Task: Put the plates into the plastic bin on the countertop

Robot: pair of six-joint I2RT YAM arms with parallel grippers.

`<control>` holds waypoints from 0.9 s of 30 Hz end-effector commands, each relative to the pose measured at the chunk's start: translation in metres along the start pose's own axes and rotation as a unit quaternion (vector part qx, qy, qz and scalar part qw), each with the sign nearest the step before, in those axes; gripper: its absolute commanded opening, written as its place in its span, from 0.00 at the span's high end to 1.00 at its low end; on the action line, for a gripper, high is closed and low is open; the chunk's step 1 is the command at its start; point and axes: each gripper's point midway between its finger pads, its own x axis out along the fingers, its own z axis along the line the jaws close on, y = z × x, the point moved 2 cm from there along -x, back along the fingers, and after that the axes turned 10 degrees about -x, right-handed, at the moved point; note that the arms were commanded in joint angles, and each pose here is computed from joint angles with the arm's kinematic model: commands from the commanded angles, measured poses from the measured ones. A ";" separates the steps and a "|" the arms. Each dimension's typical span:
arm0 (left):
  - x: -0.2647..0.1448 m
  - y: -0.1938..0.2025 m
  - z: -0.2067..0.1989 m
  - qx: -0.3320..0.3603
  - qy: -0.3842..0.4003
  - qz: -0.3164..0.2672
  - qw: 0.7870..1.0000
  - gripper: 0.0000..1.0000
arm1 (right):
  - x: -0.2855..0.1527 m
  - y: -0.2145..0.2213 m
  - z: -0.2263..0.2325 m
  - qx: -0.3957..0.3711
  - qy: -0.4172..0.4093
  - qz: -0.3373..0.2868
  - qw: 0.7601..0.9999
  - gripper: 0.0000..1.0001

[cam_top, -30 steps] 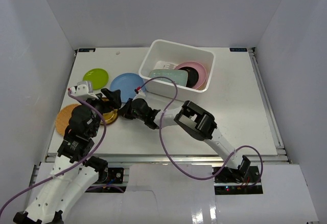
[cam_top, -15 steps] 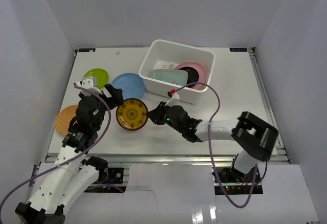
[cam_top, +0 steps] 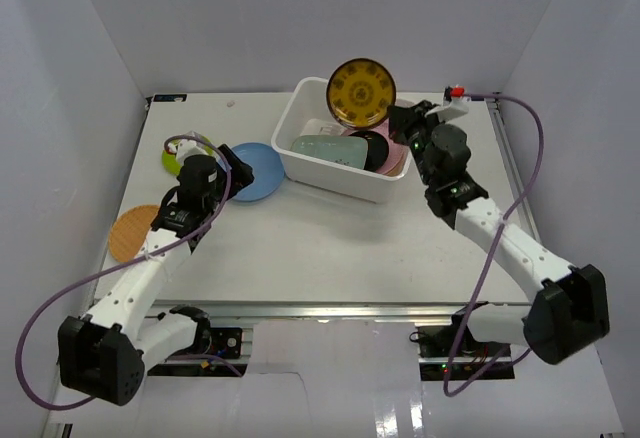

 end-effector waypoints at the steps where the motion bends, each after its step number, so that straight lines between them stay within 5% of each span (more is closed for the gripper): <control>1: 0.019 0.013 0.011 -0.064 -0.011 0.032 0.997 0.02 | 0.040 -0.005 -0.009 -0.035 -0.033 0.052 0.997 0.92; 7: 0.053 0.036 0.074 -0.137 -0.093 0.061 0.984 0.02 | 0.075 0.035 -0.040 -0.037 -0.010 0.136 0.990 0.92; 13: 0.072 0.052 0.093 -0.156 -0.124 0.073 0.977 0.02 | 0.077 0.080 -0.061 -0.031 0.010 0.191 0.981 0.90; 15: 0.081 0.058 0.100 -0.164 -0.135 0.076 0.974 0.03 | 0.075 0.085 -0.061 -0.030 0.008 0.202 0.979 0.72; 16: 0.084 0.060 0.101 -0.166 -0.135 0.077 0.974 0.03 | 0.075 0.083 -0.060 -0.030 0.007 0.200 0.979 0.54; 19: 0.100 0.068 0.113 -0.166 -0.157 0.080 0.970 0.06 | 0.068 0.074 -0.056 -0.035 0.000 0.193 0.981 0.32; 25: 0.127 0.068 0.115 -0.163 -0.164 0.077 0.970 0.20 | 0.045 0.039 -0.037 -0.037 -0.040 0.161 0.985 0.24; 27: 0.132 0.069 0.116 -0.164 -0.166 0.077 0.969 0.35 | 0.030 0.033 -0.029 -0.030 -0.064 0.146 0.987 0.25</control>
